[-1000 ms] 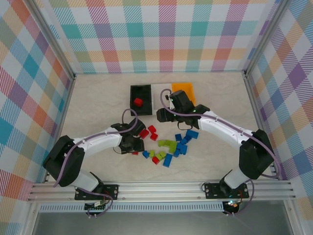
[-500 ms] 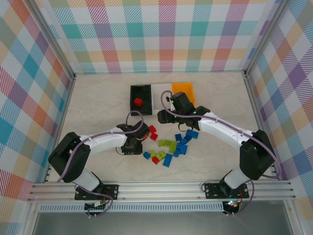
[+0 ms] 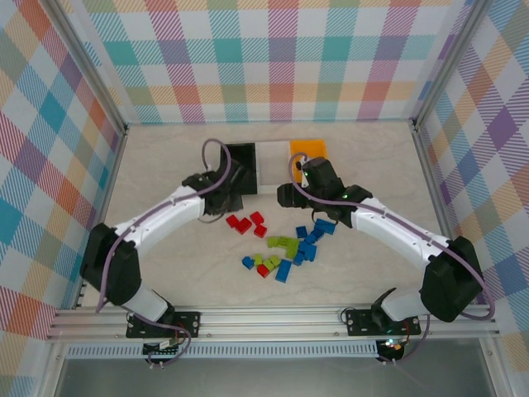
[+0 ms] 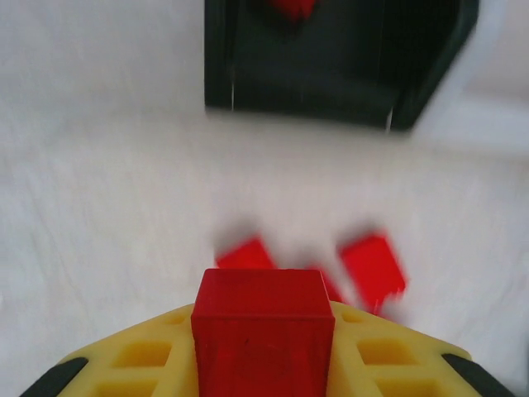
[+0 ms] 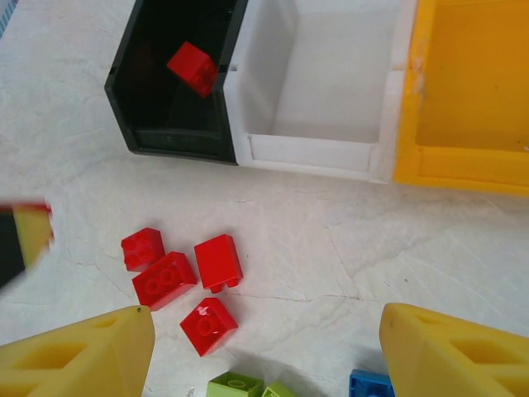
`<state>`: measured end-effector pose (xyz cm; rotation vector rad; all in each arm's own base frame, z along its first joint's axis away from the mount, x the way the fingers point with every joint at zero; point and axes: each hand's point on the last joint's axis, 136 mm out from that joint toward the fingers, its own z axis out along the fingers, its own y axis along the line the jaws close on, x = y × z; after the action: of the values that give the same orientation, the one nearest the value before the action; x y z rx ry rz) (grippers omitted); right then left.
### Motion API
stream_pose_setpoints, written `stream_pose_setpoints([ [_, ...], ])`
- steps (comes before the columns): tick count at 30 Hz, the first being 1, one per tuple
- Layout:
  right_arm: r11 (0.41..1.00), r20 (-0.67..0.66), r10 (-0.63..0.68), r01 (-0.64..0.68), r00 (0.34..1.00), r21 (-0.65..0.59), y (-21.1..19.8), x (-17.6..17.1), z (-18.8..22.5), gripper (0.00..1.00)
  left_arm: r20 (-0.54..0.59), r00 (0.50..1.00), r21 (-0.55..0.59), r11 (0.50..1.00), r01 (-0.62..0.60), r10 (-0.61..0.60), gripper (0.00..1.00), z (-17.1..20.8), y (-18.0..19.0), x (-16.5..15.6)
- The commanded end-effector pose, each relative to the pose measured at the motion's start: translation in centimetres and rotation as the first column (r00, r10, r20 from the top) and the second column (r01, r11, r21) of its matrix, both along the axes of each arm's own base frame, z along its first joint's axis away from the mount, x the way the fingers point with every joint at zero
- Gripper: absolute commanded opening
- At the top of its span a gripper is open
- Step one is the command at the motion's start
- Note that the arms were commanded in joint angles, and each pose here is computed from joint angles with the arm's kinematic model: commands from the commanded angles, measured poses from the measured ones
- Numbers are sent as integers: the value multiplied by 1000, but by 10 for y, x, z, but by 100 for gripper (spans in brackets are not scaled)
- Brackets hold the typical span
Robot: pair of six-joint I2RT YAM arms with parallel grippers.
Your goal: Sort the legos into containers by color
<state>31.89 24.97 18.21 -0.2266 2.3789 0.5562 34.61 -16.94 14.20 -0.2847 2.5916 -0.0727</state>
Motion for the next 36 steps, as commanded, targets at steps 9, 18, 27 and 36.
stream_pose_setpoints([
  [9, 998, -17, -58, 58, 998, -11, -24, -16, -8, 73, 86, 986, 46, 988, -146, 142, 32, -28, -1, 118],
  [18, 999, -121, 35, -35, 992, 1, -18, -41, -33, 76, 73, 987, -13, 990, -144, 144, 69, -33, -13, 125],
  [27, 966, -288, 234, -255, 929, -39, 28, -77, -74, 66, 204, 974, -174, 983, -58, 93, 100, 45, -24, 62],
  [36, 929, -321, 233, -308, 918, -207, 58, -73, -113, 61, 195, 978, -235, 972, -31, 78, 100, 39, 2, -35],
])
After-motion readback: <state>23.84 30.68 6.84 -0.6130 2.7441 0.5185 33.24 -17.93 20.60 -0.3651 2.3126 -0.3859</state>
